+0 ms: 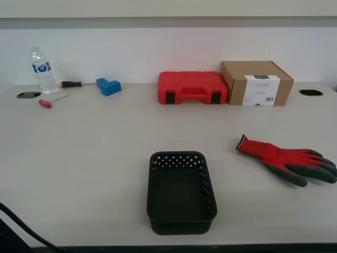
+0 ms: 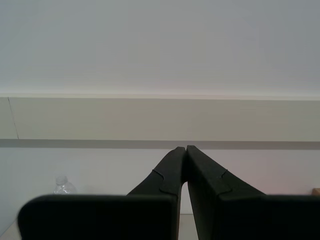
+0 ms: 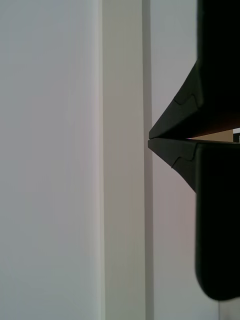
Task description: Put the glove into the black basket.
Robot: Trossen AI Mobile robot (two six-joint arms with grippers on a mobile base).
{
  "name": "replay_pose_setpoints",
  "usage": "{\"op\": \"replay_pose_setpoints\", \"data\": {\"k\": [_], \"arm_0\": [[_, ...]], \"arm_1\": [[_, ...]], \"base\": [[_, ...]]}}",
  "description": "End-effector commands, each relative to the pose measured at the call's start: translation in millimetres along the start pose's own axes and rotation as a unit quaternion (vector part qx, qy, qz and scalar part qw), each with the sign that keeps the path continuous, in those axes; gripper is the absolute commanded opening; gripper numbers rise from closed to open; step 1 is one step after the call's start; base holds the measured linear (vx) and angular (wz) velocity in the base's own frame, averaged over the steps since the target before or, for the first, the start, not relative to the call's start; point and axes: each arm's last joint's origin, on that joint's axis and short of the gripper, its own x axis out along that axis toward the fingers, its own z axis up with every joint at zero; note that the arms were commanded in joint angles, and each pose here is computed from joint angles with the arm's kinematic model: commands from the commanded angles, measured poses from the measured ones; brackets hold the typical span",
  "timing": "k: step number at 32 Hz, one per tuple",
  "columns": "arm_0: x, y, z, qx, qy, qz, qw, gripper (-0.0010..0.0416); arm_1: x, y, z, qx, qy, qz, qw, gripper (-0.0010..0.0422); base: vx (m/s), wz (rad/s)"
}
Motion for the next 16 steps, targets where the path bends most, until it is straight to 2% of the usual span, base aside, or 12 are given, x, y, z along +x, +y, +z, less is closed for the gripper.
{"op": "replay_pose_setpoints", "data": {"k": [1, 16], "arm_0": [[0.1, 0.0, 0.4, 0.000, -0.002, 0.000, 1.000, 0.0001], [0.1, 0.0, 0.4, 0.000, -0.002, 0.000, 1.000, 0.0001]], "arm_1": [[0.1, -0.1, 0.5, 0.000, -0.002, 0.000, 1.000, 0.0000], [0.1, -0.1, 0.5, 0.000, -0.002, 0.000, 1.000, 0.0000]], "base": [[0.000, 0.000], [0.000, 0.000]]}}
